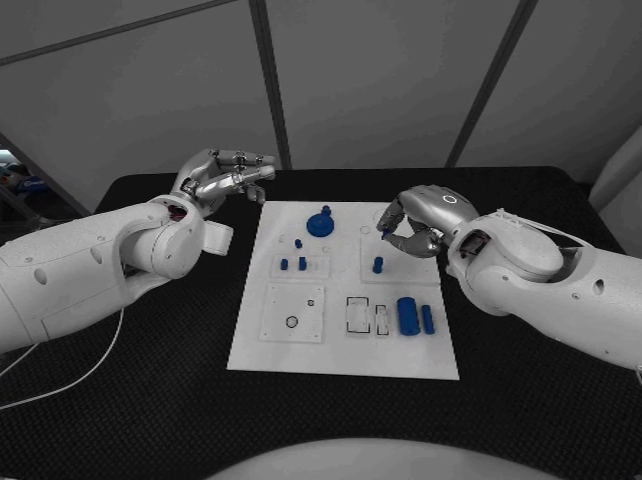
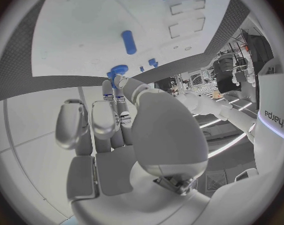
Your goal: Assemble the parts on the task board
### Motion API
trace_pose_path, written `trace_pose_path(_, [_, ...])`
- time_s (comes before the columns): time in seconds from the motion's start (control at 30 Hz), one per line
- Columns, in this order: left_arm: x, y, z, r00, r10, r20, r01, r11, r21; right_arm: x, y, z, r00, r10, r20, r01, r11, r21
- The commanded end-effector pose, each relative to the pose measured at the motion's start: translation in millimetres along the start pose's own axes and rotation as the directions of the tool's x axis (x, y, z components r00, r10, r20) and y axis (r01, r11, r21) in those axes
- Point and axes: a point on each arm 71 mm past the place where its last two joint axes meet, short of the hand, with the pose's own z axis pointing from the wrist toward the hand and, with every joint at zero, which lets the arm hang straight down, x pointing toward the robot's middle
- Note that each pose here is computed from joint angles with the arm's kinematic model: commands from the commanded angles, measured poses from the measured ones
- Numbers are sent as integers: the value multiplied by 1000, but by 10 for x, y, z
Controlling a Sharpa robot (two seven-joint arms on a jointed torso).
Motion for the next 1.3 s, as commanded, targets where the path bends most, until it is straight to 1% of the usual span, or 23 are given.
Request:
trace_pose_path(0.03, [33, -5, 9, 1000, -20, -3, 20, 1000, 0, -69, 207, -10, 996, 67, 55, -64, 996, -59])
trace_pose_path(0.17, [70, -2, 13, 1000, -28, -11, 28, 1000, -1, -71, 384, 3, 993, 104, 53, -98, 990, -104])
trace_pose_path(0.23, [95, 2, 20, 999, -32, -17, 32, 999, -2, -48, 456, 12, 991, 126, 44, -120, 986, -120])
trace_pose_path(0.33, [133, 4, 29, 999, -37, -24, 37, 999, -3, 23, 546, 26, 988, 153, 26, -148, 979, -139])
trace_pose_path(0.63, [227, 10, 59, 998, -48, -43, 48, 999, -4, 307, 725, 70, 980, 186, -64, -194, 968, -156])
trace_pose_path(0.9, [271, 16, 79, 997, -54, -53, 54, 999, -6, 507, 829, 103, 975, 185, -124, -204, 965, -163])
trace_pose_path(1.3, [293, 22, 91, 996, -58, -60, 58, 998, -7, 626, 895, 147, 974, 168, -150, -193, 966, -171])
